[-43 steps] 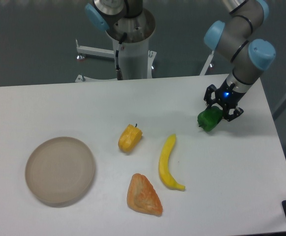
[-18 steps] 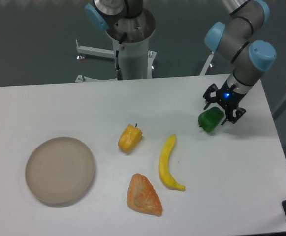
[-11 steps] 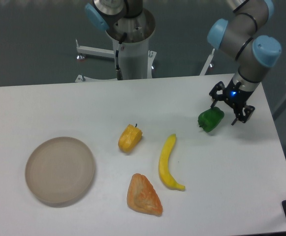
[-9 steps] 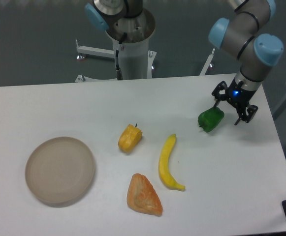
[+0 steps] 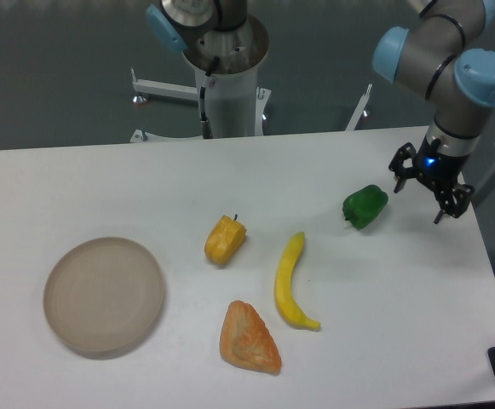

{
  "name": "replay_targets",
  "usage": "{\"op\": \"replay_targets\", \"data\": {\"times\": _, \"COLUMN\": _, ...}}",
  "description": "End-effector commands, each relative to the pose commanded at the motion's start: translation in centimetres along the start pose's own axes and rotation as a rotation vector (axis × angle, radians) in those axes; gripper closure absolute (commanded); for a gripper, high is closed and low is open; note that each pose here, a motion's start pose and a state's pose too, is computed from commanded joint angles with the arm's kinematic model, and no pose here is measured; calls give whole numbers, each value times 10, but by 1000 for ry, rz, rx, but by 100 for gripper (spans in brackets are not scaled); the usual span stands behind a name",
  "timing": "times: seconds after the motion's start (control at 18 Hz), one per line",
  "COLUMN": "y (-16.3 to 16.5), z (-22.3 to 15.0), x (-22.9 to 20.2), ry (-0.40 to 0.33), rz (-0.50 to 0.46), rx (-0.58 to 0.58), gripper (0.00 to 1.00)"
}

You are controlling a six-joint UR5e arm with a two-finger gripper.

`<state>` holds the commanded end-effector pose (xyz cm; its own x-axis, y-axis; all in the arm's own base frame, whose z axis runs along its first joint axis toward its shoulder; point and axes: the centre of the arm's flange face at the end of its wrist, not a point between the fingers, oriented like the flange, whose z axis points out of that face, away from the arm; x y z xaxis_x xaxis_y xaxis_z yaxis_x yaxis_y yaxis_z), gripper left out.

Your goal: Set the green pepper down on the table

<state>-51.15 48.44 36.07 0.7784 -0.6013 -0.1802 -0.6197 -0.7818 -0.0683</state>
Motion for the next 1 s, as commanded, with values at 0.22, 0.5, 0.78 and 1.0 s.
{"op": "replay_targets", "data": {"times": 0.22, "y": -24, "z": -5, "x": -17, "ry": -28, "rz": 43, "rx": -34, "gripper": 0}}
{"op": "replay_targets", "data": {"times": 0.5, "y": -50, "z": -5, "x": -27, "ry": -49, "rz": 65, "rx": -29, "gripper": 0}}
{"op": "replay_targets", "data": {"times": 0.78, "y": -59, "z": -5, "x": -28, "ry": -60, "rz": 74, "rx": -39, "gripper": 0}}
{"op": "replay_targets", "data": {"times": 1.0, "y": -70, "z": -4, "x": -28, "ry": -66, "rz": 88, "rx": -39, "gripper": 0}}
